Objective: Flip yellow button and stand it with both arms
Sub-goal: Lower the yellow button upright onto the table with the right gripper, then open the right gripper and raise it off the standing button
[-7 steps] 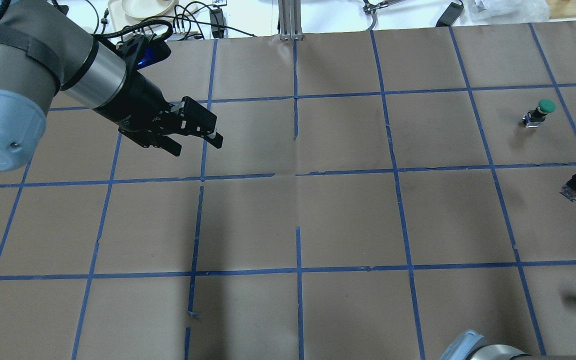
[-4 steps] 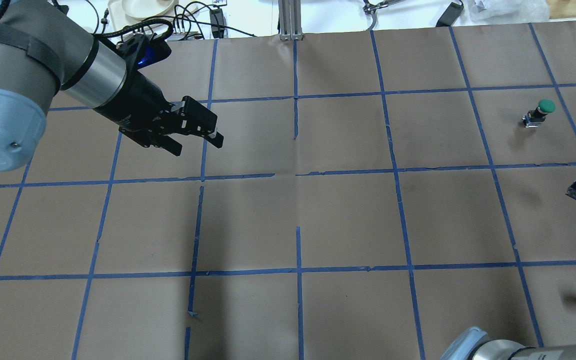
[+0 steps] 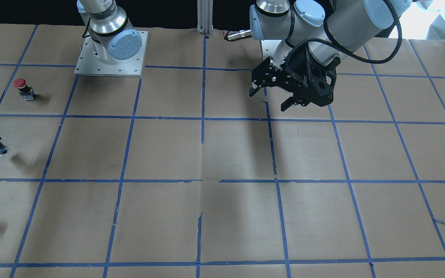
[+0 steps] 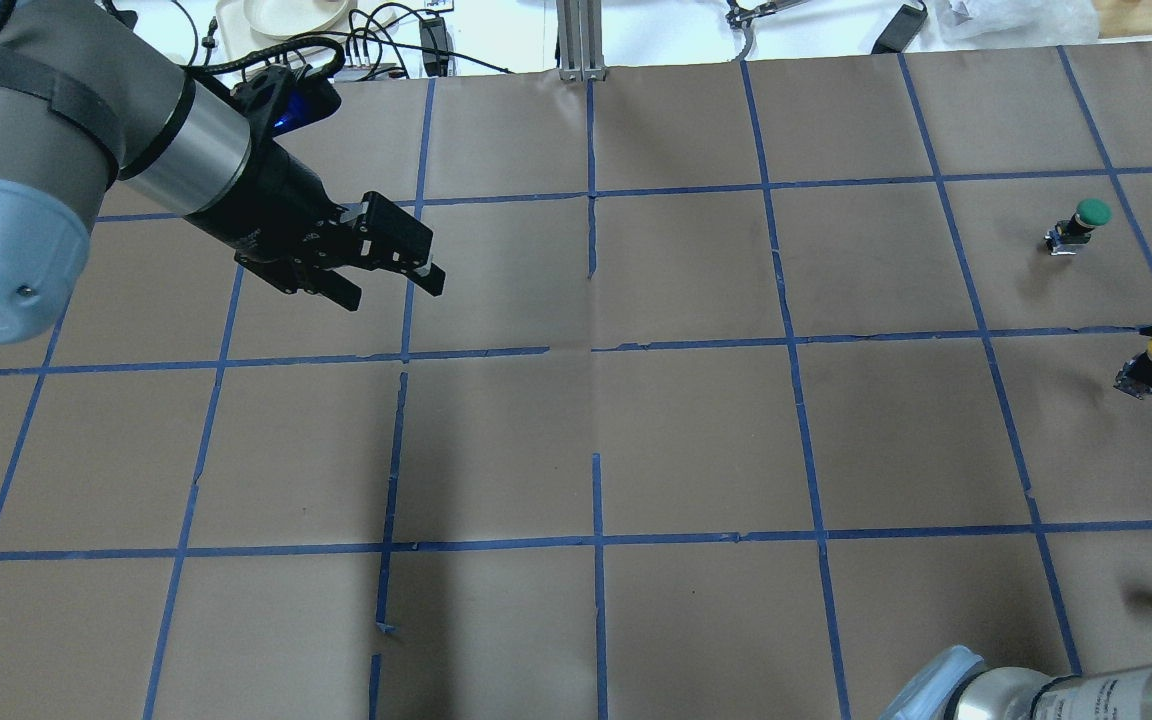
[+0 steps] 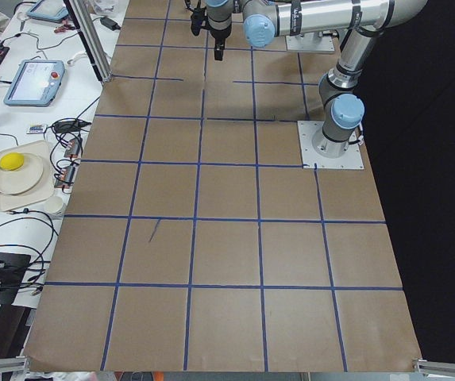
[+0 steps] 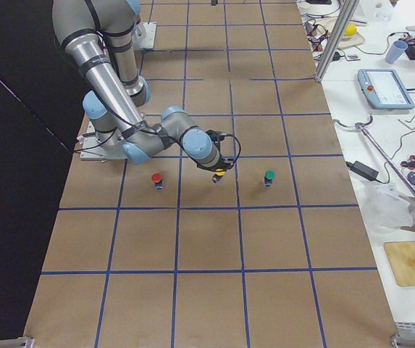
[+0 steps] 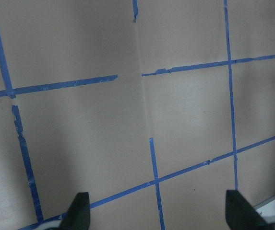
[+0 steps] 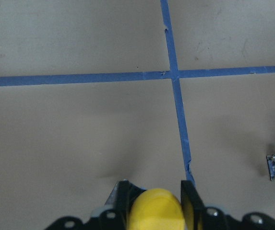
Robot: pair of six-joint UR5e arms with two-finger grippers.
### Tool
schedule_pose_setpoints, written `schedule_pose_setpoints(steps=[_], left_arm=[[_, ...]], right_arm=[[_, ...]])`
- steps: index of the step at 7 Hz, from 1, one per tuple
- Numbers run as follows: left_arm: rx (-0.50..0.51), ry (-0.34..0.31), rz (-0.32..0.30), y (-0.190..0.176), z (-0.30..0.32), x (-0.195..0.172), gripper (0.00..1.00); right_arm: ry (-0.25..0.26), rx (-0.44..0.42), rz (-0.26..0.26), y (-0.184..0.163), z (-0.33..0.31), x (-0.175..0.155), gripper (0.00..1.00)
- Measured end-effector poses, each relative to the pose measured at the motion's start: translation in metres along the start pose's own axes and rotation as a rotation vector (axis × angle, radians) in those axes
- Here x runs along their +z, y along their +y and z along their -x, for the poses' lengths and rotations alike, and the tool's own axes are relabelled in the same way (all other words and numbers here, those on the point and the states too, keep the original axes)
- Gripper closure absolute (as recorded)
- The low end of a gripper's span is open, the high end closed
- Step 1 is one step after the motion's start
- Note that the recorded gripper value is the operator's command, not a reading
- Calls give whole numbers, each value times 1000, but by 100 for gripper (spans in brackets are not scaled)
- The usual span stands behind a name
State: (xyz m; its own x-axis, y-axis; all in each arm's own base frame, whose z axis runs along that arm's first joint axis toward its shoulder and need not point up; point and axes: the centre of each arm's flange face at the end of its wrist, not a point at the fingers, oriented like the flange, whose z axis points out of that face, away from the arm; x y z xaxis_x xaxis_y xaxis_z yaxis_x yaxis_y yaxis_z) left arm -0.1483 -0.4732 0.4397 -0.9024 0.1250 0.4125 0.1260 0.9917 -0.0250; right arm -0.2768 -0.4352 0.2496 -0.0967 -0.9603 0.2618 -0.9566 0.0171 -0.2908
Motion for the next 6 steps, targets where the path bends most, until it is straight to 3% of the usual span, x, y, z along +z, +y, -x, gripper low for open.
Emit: schedule_pose_setpoints(steps=[2,6], left_arm=[[2,-84,17,1,8,0,0],[-69,-336,23,8,23,-20,0]], right_arm=[[-1,-18,-8,2,1,3,77],[-30,-29,-35,8,5,18,73]])
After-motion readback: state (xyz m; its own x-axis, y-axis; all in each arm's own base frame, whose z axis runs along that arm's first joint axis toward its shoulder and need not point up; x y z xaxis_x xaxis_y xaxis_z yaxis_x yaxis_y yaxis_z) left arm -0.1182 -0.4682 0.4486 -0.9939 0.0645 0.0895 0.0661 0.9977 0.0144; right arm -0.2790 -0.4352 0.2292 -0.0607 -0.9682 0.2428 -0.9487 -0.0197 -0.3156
